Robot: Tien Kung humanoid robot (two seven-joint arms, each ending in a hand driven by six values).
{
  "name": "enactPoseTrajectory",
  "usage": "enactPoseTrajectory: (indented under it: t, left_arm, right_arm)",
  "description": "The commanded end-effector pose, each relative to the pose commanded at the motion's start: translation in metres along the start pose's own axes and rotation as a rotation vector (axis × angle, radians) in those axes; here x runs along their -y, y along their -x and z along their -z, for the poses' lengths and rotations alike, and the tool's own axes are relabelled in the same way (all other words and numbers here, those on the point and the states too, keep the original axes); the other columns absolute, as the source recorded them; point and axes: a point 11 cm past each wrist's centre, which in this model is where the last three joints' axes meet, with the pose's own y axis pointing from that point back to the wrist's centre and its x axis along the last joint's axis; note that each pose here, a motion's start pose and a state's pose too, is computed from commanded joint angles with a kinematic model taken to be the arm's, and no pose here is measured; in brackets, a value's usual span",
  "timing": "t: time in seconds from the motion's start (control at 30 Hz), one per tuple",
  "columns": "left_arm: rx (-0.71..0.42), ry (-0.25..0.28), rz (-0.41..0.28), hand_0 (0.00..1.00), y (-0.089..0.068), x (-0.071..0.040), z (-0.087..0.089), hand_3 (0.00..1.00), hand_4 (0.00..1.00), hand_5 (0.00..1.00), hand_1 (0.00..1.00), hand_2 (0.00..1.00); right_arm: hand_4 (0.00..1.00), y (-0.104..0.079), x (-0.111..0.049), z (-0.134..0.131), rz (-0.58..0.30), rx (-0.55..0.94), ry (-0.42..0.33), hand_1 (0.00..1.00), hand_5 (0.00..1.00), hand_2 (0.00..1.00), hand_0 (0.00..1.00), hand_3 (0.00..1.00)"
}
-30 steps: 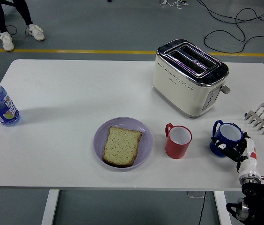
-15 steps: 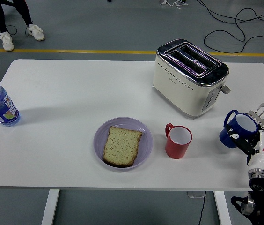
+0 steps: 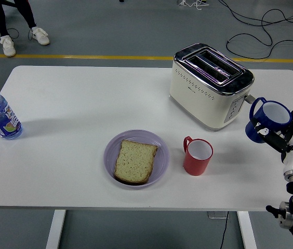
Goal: Pick up the cup,pour liquid into bread,place the cup on the desk
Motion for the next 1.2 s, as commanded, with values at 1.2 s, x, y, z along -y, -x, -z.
enactPoseTrajectory:
  t: [1.2]
  left_arm:
    - [-0.029,0.003,0.014,0.655,0.007,0.000,-0.001,0.606,0.345,0.926,0.692,0.711]
  right_arm:
    - [0.637,0.185,0.014,0.105,0.584,-1.134,-0.396,0.291,0.002,0.466,0.294,0.531]
